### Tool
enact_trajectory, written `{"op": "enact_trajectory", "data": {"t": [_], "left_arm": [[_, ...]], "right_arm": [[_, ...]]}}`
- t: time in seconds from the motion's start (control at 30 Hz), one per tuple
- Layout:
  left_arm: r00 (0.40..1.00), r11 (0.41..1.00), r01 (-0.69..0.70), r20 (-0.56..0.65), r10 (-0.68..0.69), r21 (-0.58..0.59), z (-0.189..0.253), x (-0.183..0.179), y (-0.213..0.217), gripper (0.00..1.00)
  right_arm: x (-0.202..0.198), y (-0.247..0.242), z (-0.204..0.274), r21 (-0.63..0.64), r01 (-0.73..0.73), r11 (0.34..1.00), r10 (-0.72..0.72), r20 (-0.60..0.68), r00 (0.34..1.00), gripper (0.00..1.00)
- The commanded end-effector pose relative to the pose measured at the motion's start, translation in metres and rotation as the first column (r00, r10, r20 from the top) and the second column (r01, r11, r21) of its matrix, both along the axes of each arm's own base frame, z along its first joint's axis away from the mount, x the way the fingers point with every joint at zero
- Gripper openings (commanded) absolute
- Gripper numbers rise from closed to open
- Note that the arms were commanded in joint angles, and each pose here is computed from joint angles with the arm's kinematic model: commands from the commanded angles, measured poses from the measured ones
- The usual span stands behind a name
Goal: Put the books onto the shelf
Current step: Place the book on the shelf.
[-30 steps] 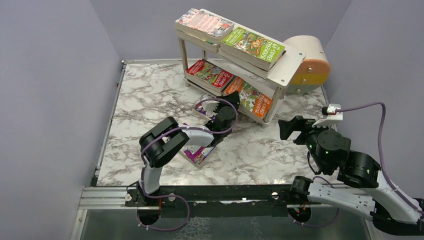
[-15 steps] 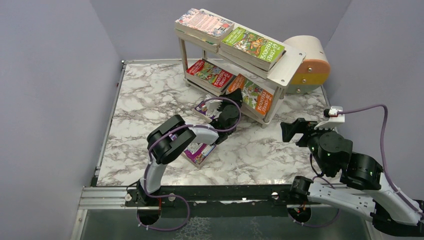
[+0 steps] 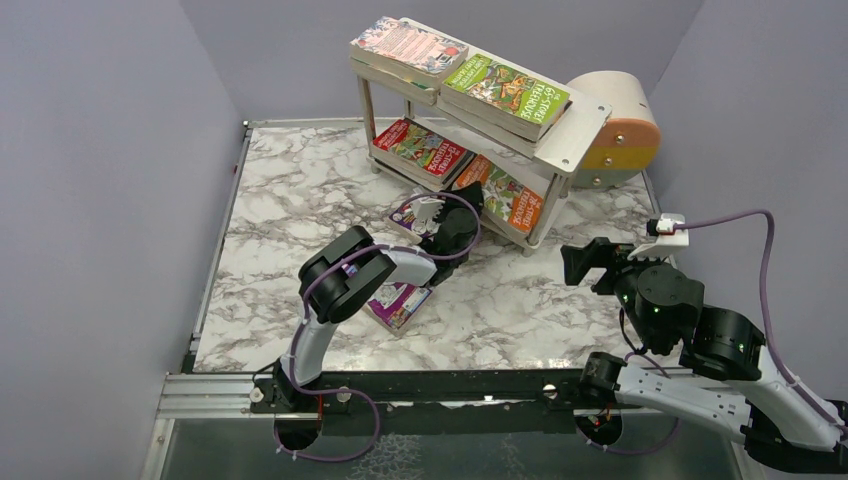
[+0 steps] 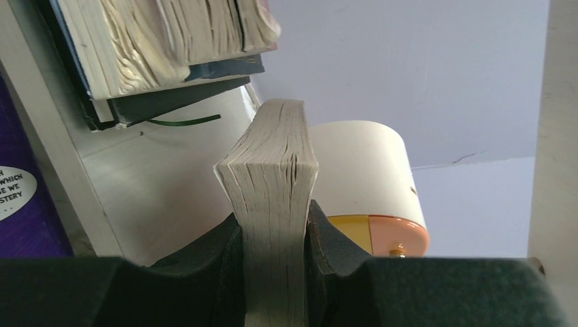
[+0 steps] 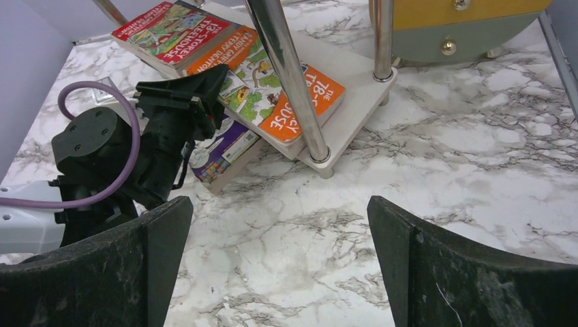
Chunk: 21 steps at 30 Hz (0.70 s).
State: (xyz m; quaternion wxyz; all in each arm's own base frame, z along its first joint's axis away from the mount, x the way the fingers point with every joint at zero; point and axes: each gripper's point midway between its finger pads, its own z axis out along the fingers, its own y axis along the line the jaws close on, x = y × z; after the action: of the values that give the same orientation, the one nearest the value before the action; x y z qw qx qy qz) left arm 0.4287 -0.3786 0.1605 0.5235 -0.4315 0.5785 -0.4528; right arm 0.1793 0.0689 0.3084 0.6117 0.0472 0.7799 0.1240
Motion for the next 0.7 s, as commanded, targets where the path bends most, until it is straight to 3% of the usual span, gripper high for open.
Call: {"op": "enact_trajectory", "data": {"t": [0.0, 0.23, 0.67], "left_arm": [[0.999, 0.994, 0.049, 0.021, -0.047, -0.101, 0.017, 0.002, -0.008, 0.0], [0.999, 0.995, 0.042, -0.027, -0.044, -0.089, -0.003, 0.004, -0.003, 0.01], [0.995, 0.999, 0.029, -0.096, -0.032, -0.039, -0.028, -0.002, 0.01, 0.42]], "right_arm": [[0.001, -0.004, -0.003, 0.002, 0.026, 1.0, -0.026, 0.002, 1.0, 0.98], [0.001, -0.003, -0.006, 0.0, 0.025, 1.0, -0.025, -0.002, 1.0, 0.98], [0.002, -0.001, -0.014, -0.01, 0.024, 1.0, -0.024, -0.012, 1.0, 0.98]]}}
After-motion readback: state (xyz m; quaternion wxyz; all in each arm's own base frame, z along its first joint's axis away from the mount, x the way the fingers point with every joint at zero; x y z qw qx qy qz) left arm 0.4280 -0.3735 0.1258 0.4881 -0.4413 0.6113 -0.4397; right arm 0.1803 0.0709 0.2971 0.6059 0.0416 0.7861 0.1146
